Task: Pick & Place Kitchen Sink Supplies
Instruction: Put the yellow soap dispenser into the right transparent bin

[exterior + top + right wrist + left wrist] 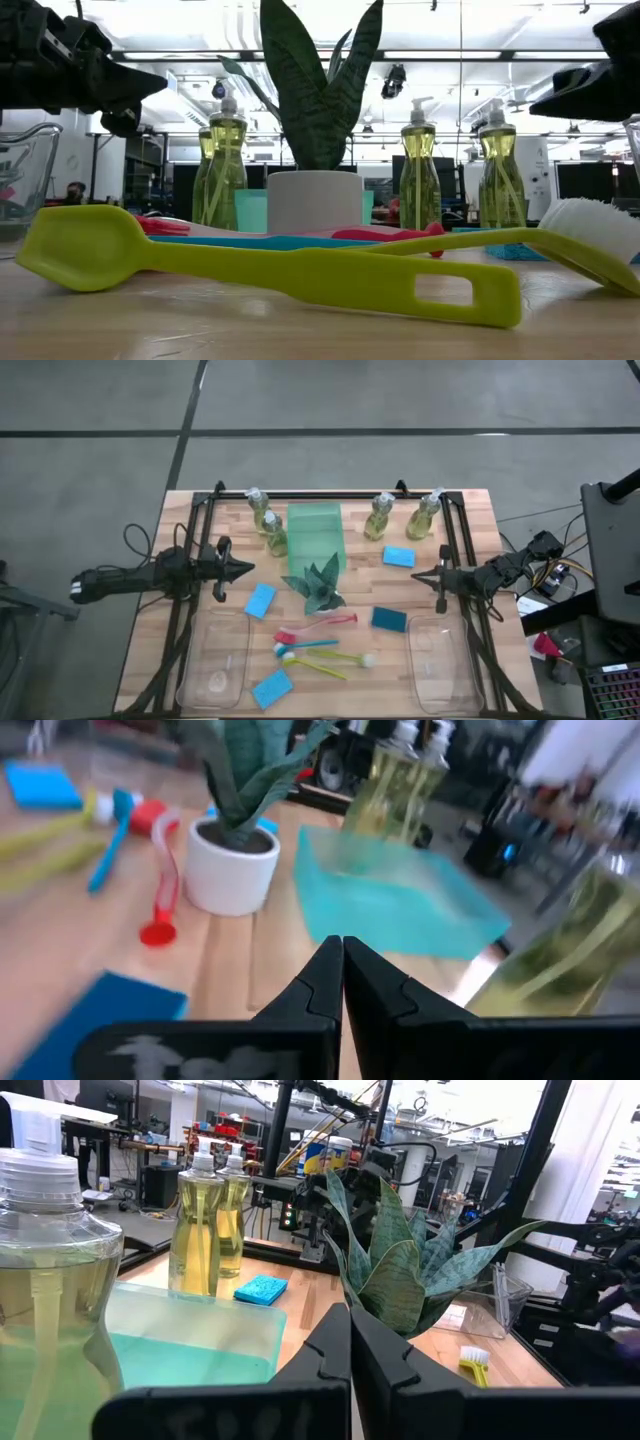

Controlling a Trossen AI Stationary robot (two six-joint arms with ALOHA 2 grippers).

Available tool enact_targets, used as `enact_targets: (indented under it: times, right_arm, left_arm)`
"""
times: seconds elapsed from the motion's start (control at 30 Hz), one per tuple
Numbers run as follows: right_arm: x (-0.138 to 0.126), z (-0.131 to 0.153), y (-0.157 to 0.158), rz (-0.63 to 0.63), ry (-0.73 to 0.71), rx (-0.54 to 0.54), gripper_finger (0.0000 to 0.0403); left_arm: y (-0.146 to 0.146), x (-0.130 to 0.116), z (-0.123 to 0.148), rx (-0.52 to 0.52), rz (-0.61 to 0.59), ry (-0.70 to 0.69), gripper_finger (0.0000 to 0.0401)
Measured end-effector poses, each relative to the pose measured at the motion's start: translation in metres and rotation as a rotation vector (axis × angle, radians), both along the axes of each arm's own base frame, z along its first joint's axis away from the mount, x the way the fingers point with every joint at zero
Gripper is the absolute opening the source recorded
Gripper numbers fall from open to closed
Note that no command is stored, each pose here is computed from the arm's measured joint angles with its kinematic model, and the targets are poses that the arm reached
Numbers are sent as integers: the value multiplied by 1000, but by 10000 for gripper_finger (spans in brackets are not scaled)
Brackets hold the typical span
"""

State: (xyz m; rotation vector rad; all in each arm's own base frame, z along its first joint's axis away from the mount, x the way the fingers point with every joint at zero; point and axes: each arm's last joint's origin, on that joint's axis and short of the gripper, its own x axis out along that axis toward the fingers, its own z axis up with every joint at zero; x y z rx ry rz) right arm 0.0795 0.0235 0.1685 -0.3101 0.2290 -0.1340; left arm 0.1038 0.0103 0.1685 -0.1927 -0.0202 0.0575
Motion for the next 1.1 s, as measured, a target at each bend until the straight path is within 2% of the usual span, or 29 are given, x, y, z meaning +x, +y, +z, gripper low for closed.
enact_targets:
  times: [0.2, 0.3, 0.33, 0.53, 0.73, 0.8, 0.87, 1.1]
  right_arm:
    - [0, 0, 0, 34, 28, -168, 9]
    - [0, 0, 0, 65, 51, -299, 9]
    - [0, 0, 0, 69, 50, -295, 9]
    - [0, 0, 2, 46, 2, 38, 9]
    - [1, 0, 2, -46, -77, 479, 9]
    - [2, 1, 2, -66, -105, 592, 9]
    - [2, 3, 2, -86, -134, 615, 9]
    - [2, 12, -4, -265, -281, 532, 9]
  left_arm:
    - [0, 0, 0, 0, 0, 0, 0]
    - [0, 0, 0, 0, 0, 0, 0]
    - [0, 0, 0, 0, 0, 0, 0]
    - [0, 0, 0, 0, 0, 0, 0]
    - [0, 0, 0, 0, 0, 2, 0]
    - [0, 0, 0, 0, 0, 3, 0]
    - [0, 0, -1, -1, 0, 6, 0]
    - [0, 0, 0, -1, 0, 4, 0]
